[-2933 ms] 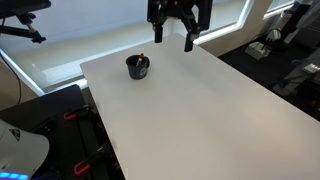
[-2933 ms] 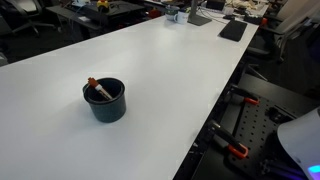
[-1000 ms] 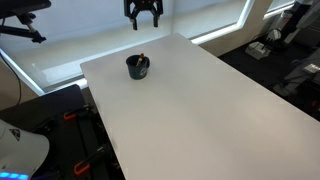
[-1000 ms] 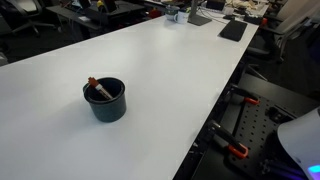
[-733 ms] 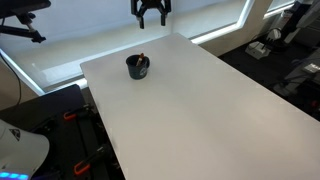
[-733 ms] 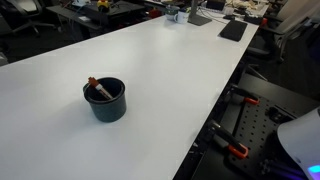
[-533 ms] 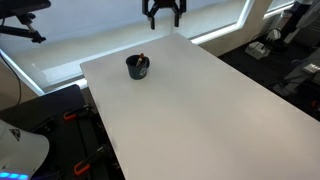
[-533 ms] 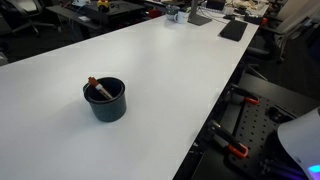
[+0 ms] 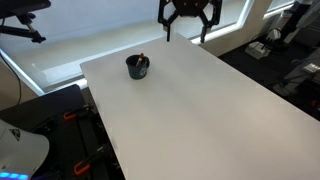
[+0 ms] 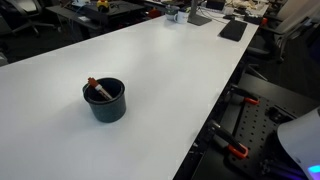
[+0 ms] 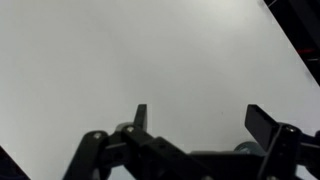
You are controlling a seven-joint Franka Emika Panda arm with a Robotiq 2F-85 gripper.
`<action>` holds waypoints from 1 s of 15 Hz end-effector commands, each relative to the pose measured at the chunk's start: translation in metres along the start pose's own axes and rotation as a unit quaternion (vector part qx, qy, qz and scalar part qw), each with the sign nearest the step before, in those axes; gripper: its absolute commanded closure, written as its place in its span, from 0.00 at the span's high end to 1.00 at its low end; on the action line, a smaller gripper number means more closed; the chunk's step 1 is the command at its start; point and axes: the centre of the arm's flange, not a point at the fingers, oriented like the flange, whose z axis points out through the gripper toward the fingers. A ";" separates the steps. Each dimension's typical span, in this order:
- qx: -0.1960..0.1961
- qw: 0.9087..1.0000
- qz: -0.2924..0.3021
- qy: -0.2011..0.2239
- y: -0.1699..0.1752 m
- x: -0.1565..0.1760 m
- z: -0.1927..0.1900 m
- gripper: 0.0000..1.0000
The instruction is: Remove the orange marker from the cup and put it on the table
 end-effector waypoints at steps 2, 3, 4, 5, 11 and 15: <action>0.017 0.992 0.127 0.006 -0.026 -0.046 0.008 1.00; 0.019 0.988 0.155 0.008 -0.027 -0.048 0.010 1.00; 0.017 0.983 0.183 0.004 -0.031 -0.047 0.012 1.00; 0.019 0.990 0.137 -0.002 -0.011 -0.042 0.012 1.00; 0.022 0.988 0.151 -0.008 -0.015 -0.033 0.020 1.00; 0.034 0.973 0.229 -0.020 -0.026 0.012 0.050 1.00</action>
